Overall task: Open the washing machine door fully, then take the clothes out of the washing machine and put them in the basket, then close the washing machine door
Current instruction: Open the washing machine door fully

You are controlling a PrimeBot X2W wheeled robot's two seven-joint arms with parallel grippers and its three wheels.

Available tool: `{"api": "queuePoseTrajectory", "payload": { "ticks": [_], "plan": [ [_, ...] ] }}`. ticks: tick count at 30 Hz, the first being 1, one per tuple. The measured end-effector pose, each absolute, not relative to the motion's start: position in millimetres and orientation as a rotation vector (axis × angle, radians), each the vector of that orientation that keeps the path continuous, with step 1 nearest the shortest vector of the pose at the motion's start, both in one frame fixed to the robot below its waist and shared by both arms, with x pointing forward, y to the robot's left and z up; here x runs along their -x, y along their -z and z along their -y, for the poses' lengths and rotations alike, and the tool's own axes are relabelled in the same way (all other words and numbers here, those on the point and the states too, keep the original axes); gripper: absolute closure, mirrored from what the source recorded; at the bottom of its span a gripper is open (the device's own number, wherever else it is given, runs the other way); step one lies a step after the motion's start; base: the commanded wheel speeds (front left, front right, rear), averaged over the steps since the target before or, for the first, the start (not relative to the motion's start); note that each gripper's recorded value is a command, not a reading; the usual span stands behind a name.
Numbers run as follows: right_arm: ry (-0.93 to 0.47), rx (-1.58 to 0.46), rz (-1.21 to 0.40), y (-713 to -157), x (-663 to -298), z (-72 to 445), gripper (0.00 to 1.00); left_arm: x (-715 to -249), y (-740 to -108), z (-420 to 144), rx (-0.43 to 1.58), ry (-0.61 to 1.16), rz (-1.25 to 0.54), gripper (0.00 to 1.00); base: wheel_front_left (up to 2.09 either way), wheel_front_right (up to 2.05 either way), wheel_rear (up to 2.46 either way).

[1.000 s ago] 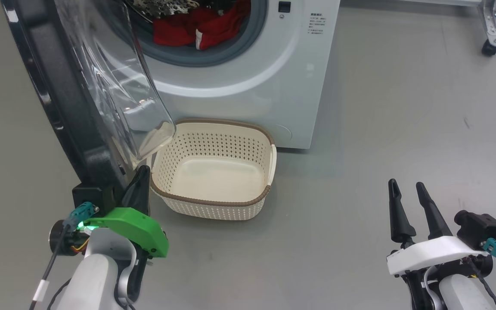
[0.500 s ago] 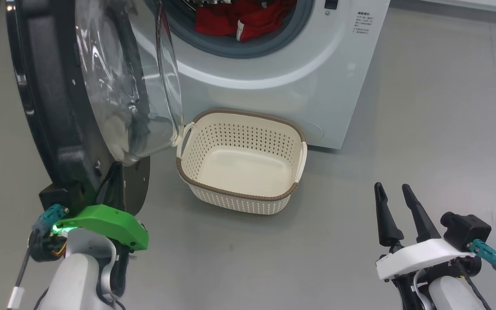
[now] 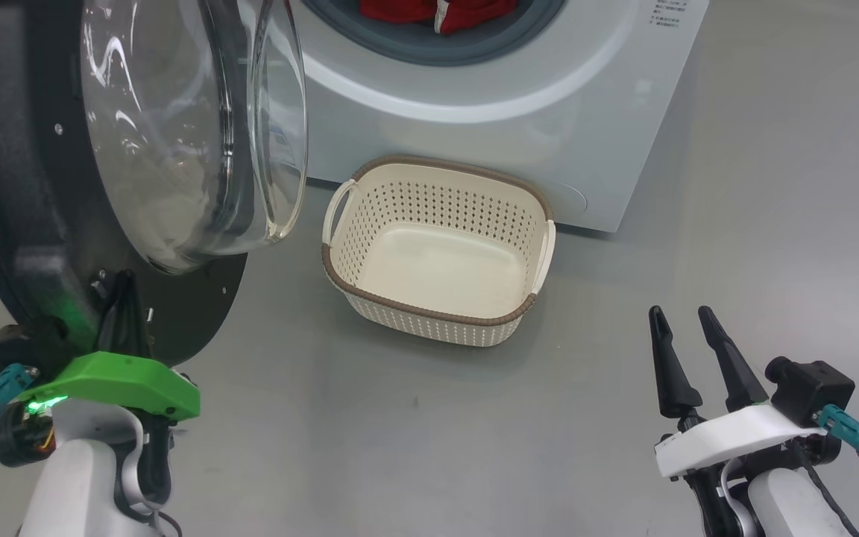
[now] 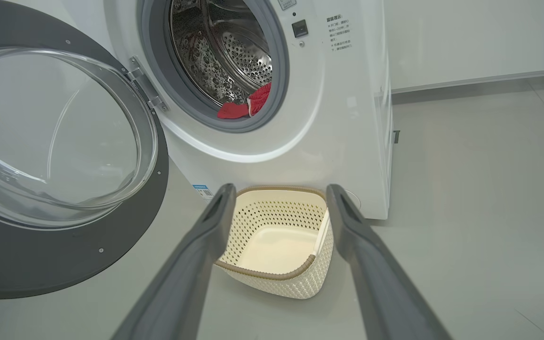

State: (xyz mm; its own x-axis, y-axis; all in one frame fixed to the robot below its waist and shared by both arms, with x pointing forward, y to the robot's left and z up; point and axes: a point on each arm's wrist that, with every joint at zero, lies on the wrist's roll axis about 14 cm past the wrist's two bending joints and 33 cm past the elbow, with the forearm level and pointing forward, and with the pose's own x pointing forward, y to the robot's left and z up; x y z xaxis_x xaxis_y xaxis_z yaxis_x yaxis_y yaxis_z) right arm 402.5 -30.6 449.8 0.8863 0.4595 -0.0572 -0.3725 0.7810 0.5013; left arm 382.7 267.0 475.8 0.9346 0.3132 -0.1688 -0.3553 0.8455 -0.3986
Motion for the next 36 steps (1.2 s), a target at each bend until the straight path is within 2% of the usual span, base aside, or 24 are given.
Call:
{"api": "queuePoseTrajectory", "payload": {
  "ticks": [17,36],
  "plan": [
    [-0.469,-0.488,-0.213,-431.5,-425.1,31.7,0.0,-369.9,-455.5,-340.0,0.432,-0.569,-0.095,1.0,0.0,0.0,0.0],
    [-0.468,-0.464,-0.28,-400.0,-439.0,37.8,0.0,-378.2,-455.5,-408.8,0.309,-0.691,-0.096,1.0,0.0,0.0,0.0]
  ]
}}
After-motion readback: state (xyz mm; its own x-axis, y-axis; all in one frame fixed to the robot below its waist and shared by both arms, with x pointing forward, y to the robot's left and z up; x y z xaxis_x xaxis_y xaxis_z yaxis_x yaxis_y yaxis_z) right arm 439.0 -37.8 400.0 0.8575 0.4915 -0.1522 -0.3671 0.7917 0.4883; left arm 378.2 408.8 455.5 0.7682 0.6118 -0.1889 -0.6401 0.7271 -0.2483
